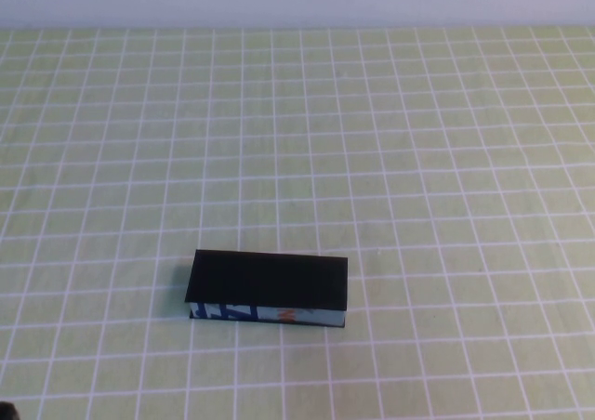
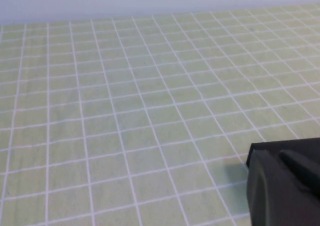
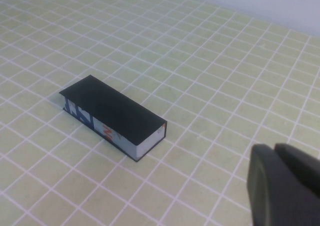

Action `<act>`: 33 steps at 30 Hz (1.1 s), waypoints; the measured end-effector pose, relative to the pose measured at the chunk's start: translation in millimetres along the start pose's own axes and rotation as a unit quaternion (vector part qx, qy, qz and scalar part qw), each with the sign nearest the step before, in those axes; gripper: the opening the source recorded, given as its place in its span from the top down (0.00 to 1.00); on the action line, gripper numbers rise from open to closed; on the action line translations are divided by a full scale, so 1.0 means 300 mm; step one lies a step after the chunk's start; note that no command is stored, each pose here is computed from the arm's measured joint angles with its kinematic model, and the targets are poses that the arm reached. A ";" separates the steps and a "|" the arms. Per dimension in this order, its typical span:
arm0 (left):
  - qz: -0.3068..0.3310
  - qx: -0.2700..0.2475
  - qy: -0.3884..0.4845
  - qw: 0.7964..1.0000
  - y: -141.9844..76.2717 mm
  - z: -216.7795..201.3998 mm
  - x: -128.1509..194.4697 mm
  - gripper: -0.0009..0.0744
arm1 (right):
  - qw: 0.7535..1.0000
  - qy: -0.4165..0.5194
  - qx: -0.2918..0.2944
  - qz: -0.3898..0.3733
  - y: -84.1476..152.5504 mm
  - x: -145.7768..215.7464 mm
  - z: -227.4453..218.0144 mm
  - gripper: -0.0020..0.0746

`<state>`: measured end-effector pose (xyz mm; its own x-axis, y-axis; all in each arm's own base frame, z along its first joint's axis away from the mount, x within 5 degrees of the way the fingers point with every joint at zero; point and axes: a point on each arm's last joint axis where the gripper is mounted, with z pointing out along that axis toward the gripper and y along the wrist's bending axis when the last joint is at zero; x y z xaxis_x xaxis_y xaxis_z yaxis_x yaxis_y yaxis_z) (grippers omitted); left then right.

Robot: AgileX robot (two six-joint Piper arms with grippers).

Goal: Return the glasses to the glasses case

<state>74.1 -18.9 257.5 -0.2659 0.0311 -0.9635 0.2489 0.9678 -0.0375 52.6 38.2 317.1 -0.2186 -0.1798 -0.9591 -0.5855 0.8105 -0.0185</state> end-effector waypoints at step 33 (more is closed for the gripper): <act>-0.071 -0.079 0.002 0.994 0.040 -0.003 0.289 0.99 | 1.000 0.000 0.000 0.000 0.000 0.000 0.000 1.00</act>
<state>53.1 -4.5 173.7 -0.2909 -0.1073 -0.9507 0.0589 0.9898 -0.1297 52.6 38.2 317.1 -0.2186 -0.1798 -0.9591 -0.5855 0.8105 -0.0185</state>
